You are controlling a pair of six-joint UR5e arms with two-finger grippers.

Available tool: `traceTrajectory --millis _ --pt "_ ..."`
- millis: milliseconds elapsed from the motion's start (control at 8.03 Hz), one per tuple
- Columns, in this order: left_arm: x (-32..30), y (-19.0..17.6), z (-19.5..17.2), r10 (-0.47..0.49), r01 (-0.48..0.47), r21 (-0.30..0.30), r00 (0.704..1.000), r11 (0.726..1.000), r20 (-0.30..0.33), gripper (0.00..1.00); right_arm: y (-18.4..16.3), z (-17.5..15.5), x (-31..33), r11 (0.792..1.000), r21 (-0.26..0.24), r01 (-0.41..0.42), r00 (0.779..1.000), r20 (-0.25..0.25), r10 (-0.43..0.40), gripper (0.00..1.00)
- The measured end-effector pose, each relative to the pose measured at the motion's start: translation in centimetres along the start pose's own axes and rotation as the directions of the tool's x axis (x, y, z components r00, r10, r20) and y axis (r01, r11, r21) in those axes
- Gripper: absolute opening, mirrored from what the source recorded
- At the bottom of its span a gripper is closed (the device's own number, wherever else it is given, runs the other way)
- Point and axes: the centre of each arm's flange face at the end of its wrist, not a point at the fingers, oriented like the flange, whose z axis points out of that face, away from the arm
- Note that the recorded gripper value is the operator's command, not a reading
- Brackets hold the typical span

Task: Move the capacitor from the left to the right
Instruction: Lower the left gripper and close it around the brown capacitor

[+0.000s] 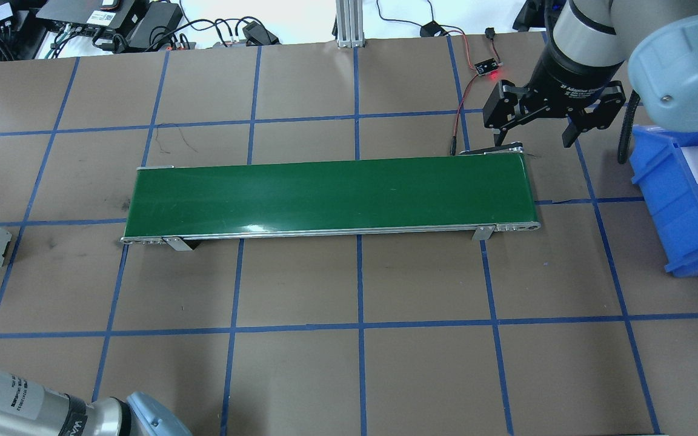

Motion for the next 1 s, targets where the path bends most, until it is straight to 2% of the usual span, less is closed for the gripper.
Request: traceTrajectory --millis 373,747,996 --pt "0.1 0.0 1.8 0.022 -0.023 -0.032 1.0 0.999 -0.015 0.97 0.0 0.0 0.0 1.0 0.0 0.0 1.0 0.0 0.0 1.0" --pt "-1.2 -1.2 0.9 0.013 -0.013 0.037 1.0 0.999 -0.001 0.94 0.0 0.0 0.0 1.0 0.0 0.0 1.0 0.0 0.0 1.0" --pt "-1.5 -1.9 0.9 -0.031 0.032 0.081 0.999 0.996 -0.015 0.95 0.0 0.0 0.0 1.0 0.0 0.0 1.0 0.0 0.0 1.0"
